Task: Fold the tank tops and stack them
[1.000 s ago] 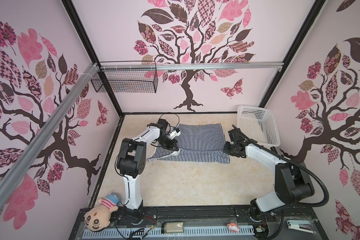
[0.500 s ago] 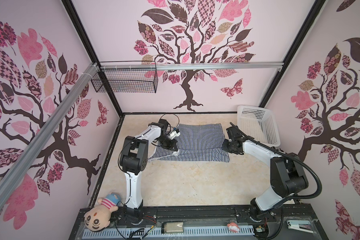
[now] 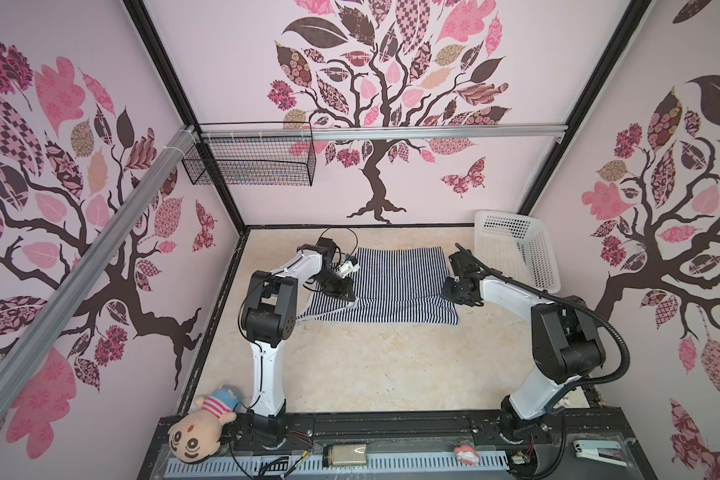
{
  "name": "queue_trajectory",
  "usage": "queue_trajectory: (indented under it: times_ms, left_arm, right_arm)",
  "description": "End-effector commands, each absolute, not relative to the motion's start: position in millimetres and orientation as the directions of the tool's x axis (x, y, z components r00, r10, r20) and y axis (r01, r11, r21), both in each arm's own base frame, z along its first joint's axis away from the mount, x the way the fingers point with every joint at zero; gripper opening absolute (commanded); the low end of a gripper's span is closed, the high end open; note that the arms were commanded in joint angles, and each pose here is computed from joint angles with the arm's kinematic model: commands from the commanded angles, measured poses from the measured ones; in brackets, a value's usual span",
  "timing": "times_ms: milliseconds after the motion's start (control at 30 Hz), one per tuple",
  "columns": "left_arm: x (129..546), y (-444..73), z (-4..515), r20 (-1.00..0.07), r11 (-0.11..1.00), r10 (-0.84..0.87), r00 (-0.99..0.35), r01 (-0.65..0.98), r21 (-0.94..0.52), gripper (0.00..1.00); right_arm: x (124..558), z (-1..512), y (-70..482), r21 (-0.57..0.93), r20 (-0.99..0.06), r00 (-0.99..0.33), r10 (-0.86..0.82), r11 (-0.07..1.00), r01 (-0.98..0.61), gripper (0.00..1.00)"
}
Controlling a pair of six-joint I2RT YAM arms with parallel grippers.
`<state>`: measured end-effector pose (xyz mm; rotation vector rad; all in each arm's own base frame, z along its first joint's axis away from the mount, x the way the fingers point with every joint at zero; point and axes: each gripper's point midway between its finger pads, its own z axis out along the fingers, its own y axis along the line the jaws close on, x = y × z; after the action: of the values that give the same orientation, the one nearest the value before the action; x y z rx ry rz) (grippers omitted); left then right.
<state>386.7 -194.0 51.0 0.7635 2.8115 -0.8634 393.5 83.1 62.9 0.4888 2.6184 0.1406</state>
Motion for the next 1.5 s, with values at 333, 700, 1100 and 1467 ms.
queue_trajectory:
  times_ms: [333,700,1100,1467]
  left_arm:
    - [405.5,-192.7,67.5,-0.300,0.718,0.370,-0.879,0.475,-0.509,0.24]
    - [392.0,-200.1,75.3,-0.294,0.681,0.372,-0.880,0.474,-0.557,0.49]
    - [387.8,-212.7,57.5,-0.254,0.688,0.405,-0.878,0.476,-0.548,0.50]
    - [391.3,-207.0,44.3,-0.235,0.745,0.413,-0.880,0.475,-0.469,0.48]
  right_arm:
    - [412.8,68.0,76.9,0.140,-0.459,-0.819,0.346,0.938,0.318,0.19]
    - [404.1,82.2,75.6,0.145,-0.457,-0.818,0.348,0.937,0.318,0.45]
    - [354.8,112.1,95.5,0.312,-0.445,-0.814,0.374,0.917,0.250,0.48]
    - [334.5,122.7,97.7,0.337,-0.445,-0.816,0.368,0.914,0.228,0.48]
